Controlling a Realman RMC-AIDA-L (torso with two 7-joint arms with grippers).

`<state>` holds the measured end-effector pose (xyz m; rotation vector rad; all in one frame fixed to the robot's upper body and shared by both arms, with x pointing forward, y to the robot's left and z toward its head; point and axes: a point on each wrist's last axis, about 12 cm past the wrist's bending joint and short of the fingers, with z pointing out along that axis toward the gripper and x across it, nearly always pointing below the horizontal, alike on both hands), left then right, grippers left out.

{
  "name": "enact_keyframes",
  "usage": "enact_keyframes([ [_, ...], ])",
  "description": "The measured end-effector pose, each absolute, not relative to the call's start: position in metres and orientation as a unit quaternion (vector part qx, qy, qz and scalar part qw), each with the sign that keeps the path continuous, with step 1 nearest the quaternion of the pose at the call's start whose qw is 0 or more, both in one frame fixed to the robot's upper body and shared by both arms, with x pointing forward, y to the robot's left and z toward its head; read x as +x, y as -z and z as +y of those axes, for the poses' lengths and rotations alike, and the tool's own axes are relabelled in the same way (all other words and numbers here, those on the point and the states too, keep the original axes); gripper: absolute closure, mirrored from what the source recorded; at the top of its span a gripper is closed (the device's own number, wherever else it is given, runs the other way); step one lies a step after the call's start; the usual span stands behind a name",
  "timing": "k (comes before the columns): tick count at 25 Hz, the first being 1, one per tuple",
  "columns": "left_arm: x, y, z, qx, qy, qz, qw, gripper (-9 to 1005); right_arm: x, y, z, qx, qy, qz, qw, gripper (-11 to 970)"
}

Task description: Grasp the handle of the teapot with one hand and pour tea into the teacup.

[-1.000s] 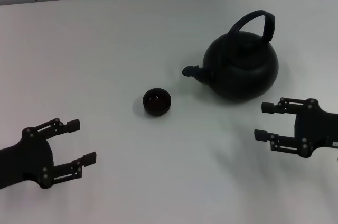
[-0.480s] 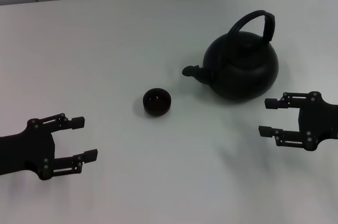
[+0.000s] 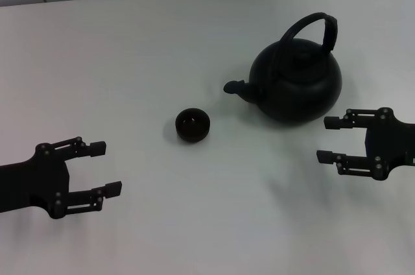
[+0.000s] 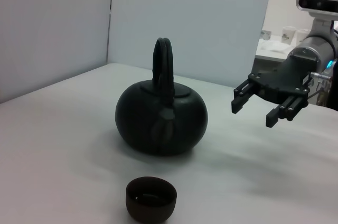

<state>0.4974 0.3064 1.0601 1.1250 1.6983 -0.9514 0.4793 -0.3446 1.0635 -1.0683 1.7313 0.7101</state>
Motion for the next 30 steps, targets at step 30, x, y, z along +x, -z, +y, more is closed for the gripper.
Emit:
enact_keyframes([
  [30,0.4958,-1.0579,0.3029,0.446,0.386,0.682,0.432,198,0.4817,-1.0636,-0.3416,-0.441,-0.287,0.705,0.477,321],
])
